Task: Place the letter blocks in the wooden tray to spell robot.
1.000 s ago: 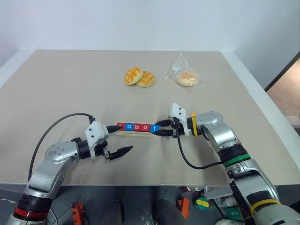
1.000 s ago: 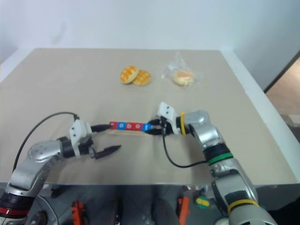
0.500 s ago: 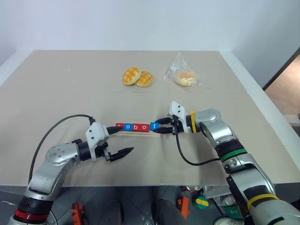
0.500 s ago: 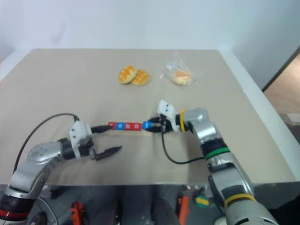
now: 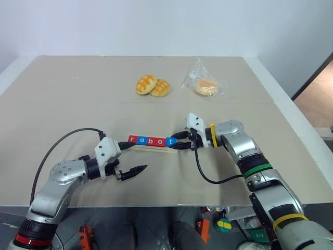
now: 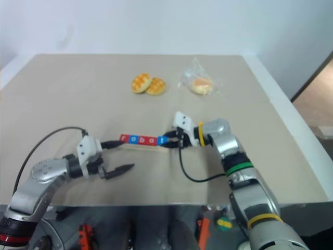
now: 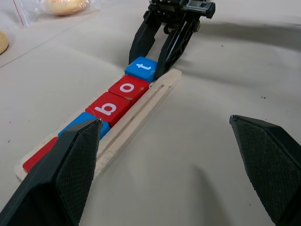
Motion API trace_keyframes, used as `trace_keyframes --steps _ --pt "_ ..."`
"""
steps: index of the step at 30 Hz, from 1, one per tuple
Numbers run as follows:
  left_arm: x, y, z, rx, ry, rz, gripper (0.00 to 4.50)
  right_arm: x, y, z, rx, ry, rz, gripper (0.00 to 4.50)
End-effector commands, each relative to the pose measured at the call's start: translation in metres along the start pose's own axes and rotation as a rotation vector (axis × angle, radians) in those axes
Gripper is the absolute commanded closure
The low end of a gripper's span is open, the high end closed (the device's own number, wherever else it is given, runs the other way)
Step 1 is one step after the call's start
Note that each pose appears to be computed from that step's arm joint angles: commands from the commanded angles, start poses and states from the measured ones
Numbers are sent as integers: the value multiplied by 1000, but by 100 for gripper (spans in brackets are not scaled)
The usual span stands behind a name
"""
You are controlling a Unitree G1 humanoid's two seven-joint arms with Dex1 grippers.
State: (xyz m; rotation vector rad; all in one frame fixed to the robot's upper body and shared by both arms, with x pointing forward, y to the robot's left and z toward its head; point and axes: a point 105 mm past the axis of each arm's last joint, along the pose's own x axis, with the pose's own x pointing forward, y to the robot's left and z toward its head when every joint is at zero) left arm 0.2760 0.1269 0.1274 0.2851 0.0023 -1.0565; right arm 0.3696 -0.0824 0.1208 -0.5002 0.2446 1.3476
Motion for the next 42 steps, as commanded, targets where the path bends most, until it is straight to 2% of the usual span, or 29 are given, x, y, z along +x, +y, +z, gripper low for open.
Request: trace_keyframes --steps 1,14,15,16,22,24,30,35,38,39,42 --pt "0 -3 7 50 -17 -18 0 -4 -6 22 -37 -50 -7 281" --pt "1 -3 6 57 -10 -21 0 -4 -1 24 -15 -55 20 281" --pt "1 -3 6 57 -10 -22 0 -4 -1 24 -14 -54 22 250" --pt "1 -3 6 57 -10 -22 0 -4 0 23 -13 -53 23 250" --pt "1 -1 5 60 -4 -20 0 -4 1 20 -9 -41 23 35" --pt "1 -1 4 61 -3 -19 0 -3 0 20 -11 -40 19 7" --pt "0 1 6 49 -22 5 0 -9 -5 35 23 -111 -17 7" --pt "-5 18 16 -11 -81 118 0 -24 -9 46 83 -200 -111 7" --pt "-27 51 20 -40 -98 348 0 -58 -21 46 127 -301 -348 7" --pt "-36 63 16 -46 -63 439 0 -72 -24 42 137 -327 -447 7" --pt "-61 83 11 -18 -22 615 0 -99 -23 26 156 -344 -635 7"
